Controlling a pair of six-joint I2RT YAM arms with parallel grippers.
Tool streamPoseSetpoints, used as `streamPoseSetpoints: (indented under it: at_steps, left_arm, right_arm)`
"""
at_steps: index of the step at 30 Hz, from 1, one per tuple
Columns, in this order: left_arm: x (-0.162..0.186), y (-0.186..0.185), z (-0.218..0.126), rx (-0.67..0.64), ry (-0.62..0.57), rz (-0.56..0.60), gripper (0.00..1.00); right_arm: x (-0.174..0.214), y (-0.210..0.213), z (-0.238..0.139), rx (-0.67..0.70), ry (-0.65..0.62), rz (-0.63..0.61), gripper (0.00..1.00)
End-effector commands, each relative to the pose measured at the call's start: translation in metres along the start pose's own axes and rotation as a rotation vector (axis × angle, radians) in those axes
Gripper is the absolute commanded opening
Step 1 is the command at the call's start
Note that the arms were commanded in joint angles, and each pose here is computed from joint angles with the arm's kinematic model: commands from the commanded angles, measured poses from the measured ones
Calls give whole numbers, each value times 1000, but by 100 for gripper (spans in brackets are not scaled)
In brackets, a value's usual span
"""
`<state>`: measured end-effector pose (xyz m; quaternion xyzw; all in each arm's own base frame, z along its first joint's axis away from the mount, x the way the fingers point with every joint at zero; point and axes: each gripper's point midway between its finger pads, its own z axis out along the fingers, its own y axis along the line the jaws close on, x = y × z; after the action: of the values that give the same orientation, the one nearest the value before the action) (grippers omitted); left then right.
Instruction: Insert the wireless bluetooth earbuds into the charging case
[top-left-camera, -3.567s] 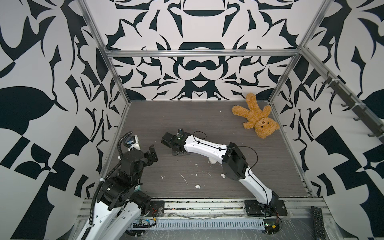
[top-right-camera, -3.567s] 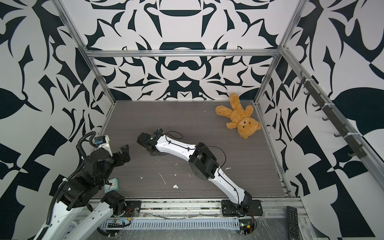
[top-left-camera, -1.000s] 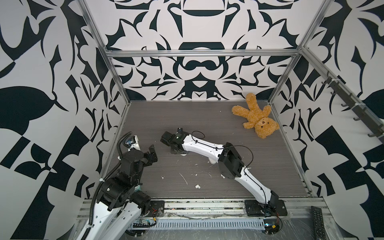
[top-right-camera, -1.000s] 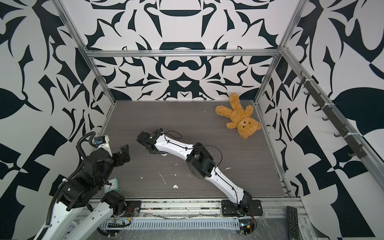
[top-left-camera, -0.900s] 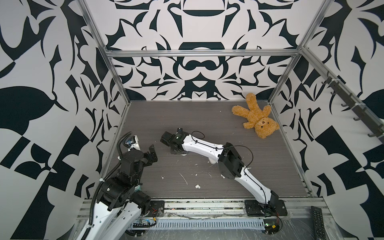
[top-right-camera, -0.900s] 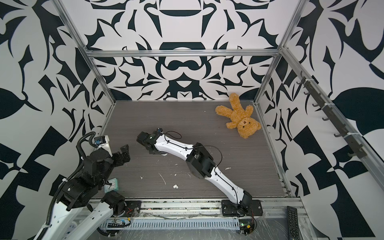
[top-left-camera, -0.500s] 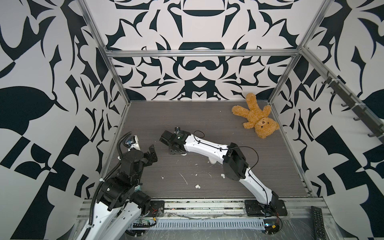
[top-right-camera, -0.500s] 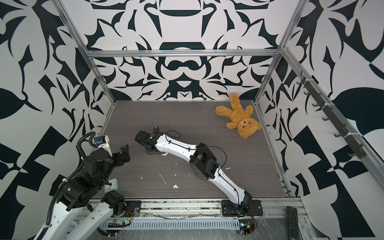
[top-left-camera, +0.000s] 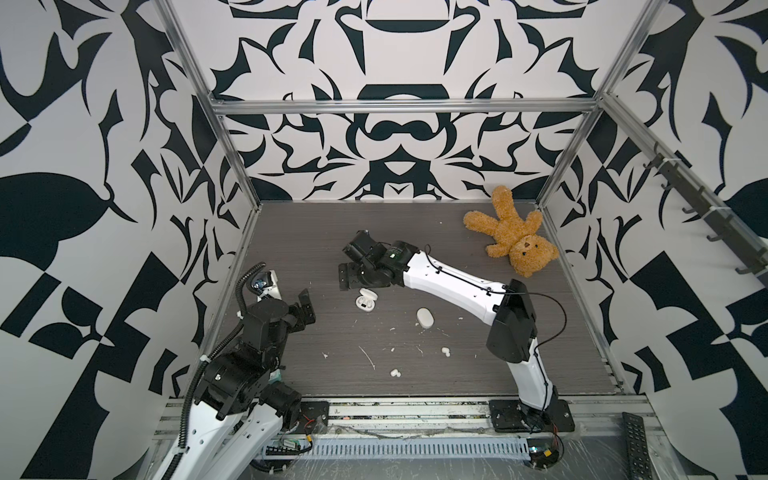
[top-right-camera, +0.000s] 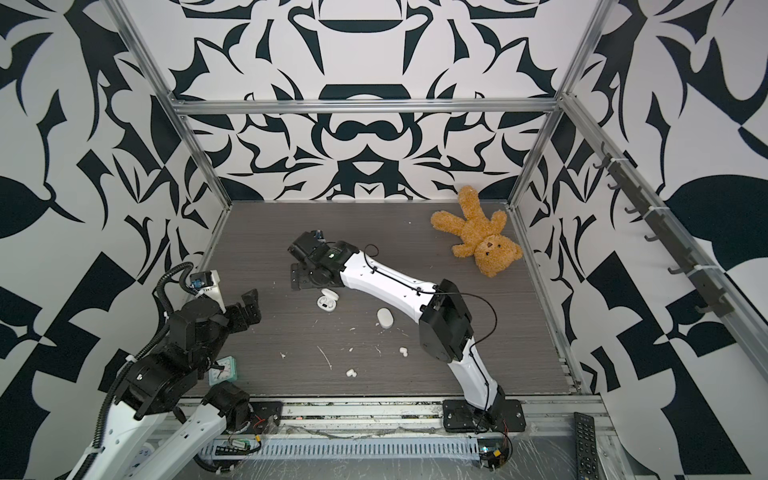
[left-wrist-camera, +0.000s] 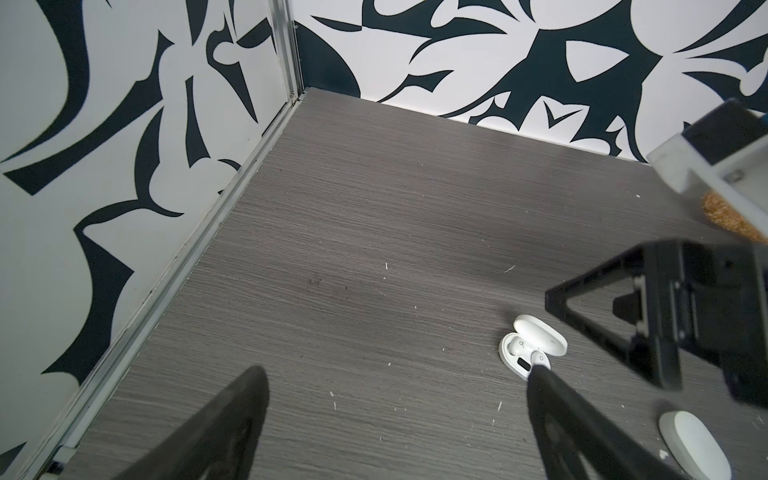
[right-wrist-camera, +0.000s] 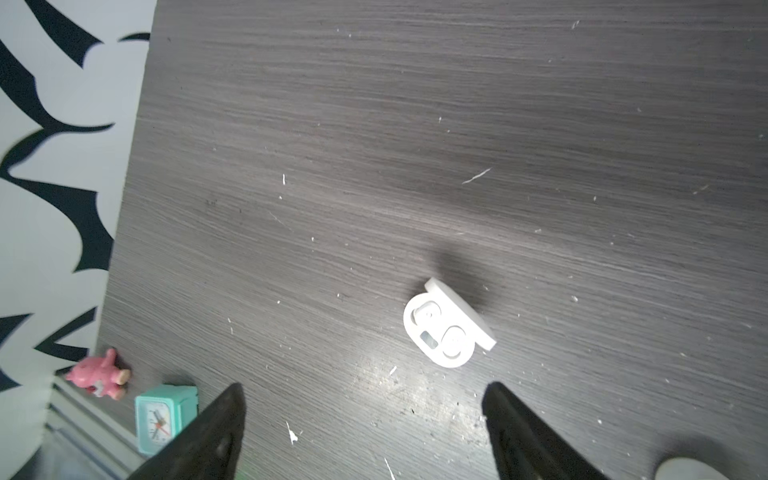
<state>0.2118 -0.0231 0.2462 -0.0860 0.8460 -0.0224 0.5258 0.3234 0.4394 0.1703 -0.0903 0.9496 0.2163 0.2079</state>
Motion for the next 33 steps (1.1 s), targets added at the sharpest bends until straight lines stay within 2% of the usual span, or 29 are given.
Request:
streamPoseSetpoints:
  at_steps: [1, 7, 13, 25, 33]
  left_arm:
    - [4, 0, 3, -1, 11, 7, 99]
    - [4, -1, 4, 1, 11, 9, 99]
    - [5, -2, 5, 3, 17, 10, 99]
    - [6, -2, 5, 4, 20, 14, 99]
    - [5, -3, 5, 7, 18, 12, 99]
  right_arm:
    - [-4, -6, 14, -90, 58, -60, 97]
    - [-9, -22, 37, -119, 106, -94, 99]
    - [0, -19, 53, -173, 160, -88, 99]
    - [24, -10, 58, -236, 226, -87, 99]
    - [31, -5, 50, -263, 221, -103, 99]
